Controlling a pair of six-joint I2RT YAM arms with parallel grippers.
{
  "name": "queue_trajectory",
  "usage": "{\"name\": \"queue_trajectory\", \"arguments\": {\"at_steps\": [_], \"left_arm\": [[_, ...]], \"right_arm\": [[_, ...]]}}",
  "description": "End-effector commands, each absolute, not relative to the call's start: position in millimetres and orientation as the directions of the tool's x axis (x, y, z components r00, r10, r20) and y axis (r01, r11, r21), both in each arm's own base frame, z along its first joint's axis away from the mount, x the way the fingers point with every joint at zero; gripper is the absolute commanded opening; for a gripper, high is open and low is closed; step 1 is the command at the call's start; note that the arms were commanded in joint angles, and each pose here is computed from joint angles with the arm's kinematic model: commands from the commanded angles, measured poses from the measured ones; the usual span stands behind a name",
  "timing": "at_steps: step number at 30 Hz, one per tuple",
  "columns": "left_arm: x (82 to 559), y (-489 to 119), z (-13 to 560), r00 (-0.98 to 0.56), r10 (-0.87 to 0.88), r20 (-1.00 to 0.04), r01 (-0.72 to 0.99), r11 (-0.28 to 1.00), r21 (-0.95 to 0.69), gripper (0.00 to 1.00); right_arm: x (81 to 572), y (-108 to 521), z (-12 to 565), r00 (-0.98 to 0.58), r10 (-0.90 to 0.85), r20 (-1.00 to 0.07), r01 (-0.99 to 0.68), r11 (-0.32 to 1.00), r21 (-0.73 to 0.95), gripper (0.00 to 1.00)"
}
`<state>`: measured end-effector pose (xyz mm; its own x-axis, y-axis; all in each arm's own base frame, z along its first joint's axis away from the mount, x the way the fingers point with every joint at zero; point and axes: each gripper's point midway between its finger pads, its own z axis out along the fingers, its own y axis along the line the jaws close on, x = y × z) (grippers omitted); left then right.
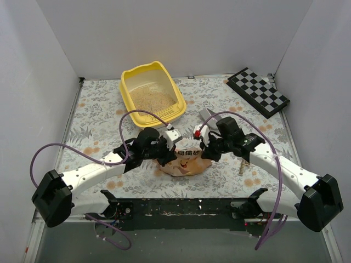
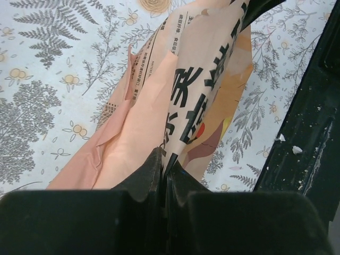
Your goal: Fill the litter box with clean litter
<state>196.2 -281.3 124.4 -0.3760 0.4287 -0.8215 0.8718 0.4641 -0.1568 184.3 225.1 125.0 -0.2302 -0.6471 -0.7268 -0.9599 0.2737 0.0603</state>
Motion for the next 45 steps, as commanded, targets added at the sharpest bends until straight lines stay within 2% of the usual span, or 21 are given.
{"name": "queue_trajectory", "arguments": {"at_steps": [1, 5, 11, 13, 17, 19, 20, 21, 25, 27, 30, 33, 36, 40, 45], "left_arm": [[220, -247, 132, -0.379, 0.458, -0.804, 0.792, 0.61, -0.025, 0.0], [214, -247, 153, -0.363, 0.403, -0.84, 0.793, 0.607, -0.052, 0.0], [199, -252, 130, -0.422, 0.393, -0.817, 0.802, 0.583, -0.134, 0.0], [195, -252, 124, -0.436, 0.399, -0.807, 0.804, 0.575, -0.151, 0.0], [193, -253, 122, -0.443, 0.389, -0.807, 0.803, 0.573, -0.164, 0.0], [194, -254, 122, -0.451, 0.378, -0.809, 0.796, 0.58, -0.173, 0.0], [194, -254, 120, -0.456, 0.383, -0.803, 0.795, 0.58, -0.175, 0.0], [195, -255, 118, -0.464, 0.389, -0.796, 0.793, 0.583, -0.177, 0.0], [194, -253, 119, -0.472, 0.391, -0.79, 0.788, 0.588, -0.18, 0.0], [193, -252, 120, -0.47, 0.382, -0.796, 0.786, 0.591, -0.181, 0.0], [192, -252, 124, -0.467, 0.364, -0.806, 0.784, 0.592, -0.186, 0.0], [193, -252, 126, -0.465, 0.354, -0.811, 0.781, 0.596, -0.187, 0.0], [192, -252, 125, -0.468, 0.356, -0.809, 0.781, 0.594, -0.191, 0.0], [193, -251, 127, -0.466, 0.342, -0.816, 0.777, 0.599, -0.193, 0.0], [191, -252, 129, -0.465, 0.336, -0.819, 0.779, 0.595, -0.198, 0.0]], "right_arm": [[217, 223, 140, -0.26, -0.608, -0.75, -0.929, 0.369, 0.023, 0.01], [231, 232, 143, -0.296, -0.614, -0.732, -0.926, 0.372, 0.062, 0.01], [249, 233, 139, -0.384, -0.583, -0.716, -0.882, 0.462, 0.098, 0.03], [253, 227, 153, -0.399, -0.534, -0.745, -0.859, 0.502, 0.099, 0.21], [262, 203, 190, -0.433, -0.406, -0.805, -0.769, 0.632, 0.095, 0.34], [253, 193, 200, -0.493, -0.34, -0.801, -0.717, 0.68, 0.153, 0.37], [251, 187, 201, -0.534, -0.308, -0.787, -0.676, 0.715, 0.178, 0.44], [251, 179, 198, -0.576, -0.28, -0.768, -0.627, 0.755, 0.195, 0.47], [243, 141, 168, -0.763, -0.142, -0.63, -0.396, 0.874, 0.283, 0.49], [243, 118, 157, -0.815, -0.015, -0.579, -0.249, 0.912, 0.327, 0.49], [248, 80, 152, -0.785, 0.164, -0.598, -0.055, 0.942, 0.33, 0.49], [246, 48, 140, -0.733, 0.29, -0.615, 0.109, 0.943, 0.314, 0.55], [241, 23, 124, -0.718, 0.386, -0.579, 0.254, 0.92, 0.299, 0.55], [234, 3, 103, -0.687, 0.491, -0.536, 0.378, 0.871, 0.314, 0.53], [230, -20, 88, -0.63, 0.562, -0.536, 0.473, 0.825, 0.308, 0.52]]}}
